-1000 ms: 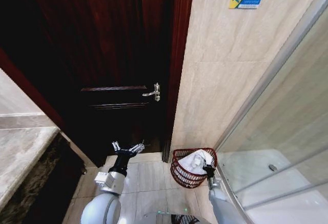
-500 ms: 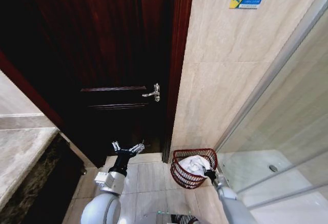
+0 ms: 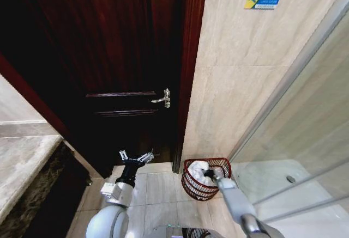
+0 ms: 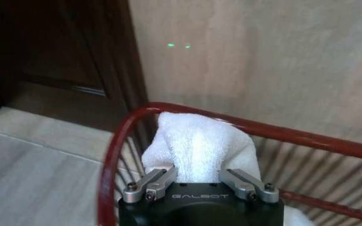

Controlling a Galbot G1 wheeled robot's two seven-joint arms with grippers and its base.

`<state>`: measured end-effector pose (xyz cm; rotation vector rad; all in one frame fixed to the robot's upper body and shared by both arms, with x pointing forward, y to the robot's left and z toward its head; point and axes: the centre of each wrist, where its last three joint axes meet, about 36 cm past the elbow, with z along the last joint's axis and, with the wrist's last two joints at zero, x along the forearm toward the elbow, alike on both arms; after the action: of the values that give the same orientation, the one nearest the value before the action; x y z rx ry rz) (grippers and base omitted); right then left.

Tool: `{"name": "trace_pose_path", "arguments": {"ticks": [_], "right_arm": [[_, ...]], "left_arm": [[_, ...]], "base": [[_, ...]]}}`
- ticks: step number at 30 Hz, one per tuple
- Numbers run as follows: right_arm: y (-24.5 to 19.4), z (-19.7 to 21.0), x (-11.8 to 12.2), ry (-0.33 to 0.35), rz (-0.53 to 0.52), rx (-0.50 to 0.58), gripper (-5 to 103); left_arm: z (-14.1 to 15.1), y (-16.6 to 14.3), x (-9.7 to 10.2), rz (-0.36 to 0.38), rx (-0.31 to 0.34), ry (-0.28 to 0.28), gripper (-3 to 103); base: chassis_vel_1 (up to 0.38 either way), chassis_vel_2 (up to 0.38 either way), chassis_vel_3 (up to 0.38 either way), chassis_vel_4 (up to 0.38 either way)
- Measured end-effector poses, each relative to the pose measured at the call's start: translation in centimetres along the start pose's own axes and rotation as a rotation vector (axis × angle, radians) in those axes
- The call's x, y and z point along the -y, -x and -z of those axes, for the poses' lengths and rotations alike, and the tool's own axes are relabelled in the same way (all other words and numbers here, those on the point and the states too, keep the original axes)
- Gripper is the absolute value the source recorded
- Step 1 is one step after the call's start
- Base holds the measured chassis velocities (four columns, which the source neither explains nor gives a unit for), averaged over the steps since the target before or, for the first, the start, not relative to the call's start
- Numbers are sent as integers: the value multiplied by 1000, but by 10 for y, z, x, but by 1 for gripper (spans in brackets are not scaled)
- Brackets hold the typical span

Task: Discard the used towel into the hamper.

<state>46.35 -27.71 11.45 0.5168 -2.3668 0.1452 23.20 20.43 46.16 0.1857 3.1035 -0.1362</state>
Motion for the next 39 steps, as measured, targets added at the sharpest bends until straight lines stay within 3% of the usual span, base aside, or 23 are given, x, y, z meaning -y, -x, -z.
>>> {"name": "trace_pose_path", "arguments": {"ticks": [6,11,15,17,18,21,23,27,29,31,32,35,37,39], "right_arm": [[13,3,-9,21,-27,-8,11],[9,-5,6,24,-99,-56,9],[2,-13,16,39,-115,-74,25],[-2,-25,4,-13,-73,-22,36],[-2,-25,4,-13,-73,-22,36],[4,-26,-20,-120,-79,16,47],[4,-25,-20,-147,-98,18,52],[-13,-23,11,-303,-204,37,68],[-19,-22,19,-289,-216,73,74],[-33,-21,23,-167,-206,144,85],[-33,-21,23,-167,-206,144,85],[-58,-13,10,-19,-129,197,98],[-62,-12,4,-15,-133,209,100],[-65,-17,-1,-57,-175,218,100]], "left_arm": [[0,0,0,0,0,0,100],[0,0,0,0,0,0,100],[0,0,0,0,0,0,100],[0,0,0,0,0,0,100],[0,0,0,0,0,0,100],[0,0,0,0,0,0,100],[0,0,0,0,0,0,100],[0,0,0,0,0,0,100],[0,0,0,0,0,0,100],[0,0,0,0,0,0,100],[0,0,0,0,0,0,100],[0,0,0,0,0,0,100],[0,0,0,0,0,0,100],[0,0,0,0,0,0,100]], "base": [[0,0,0,0],[0,0,0,0],[0,0,0,0],[0,0,0,0],[0,0,0,0],[0,0,0,0],[0,0,0,0],[0,0,0,0],[0,0,0,0],[0,0,0,0],[0,0,0,0],[0,0,0,0],[0,0,0,0],[0,0,0,0]]}}
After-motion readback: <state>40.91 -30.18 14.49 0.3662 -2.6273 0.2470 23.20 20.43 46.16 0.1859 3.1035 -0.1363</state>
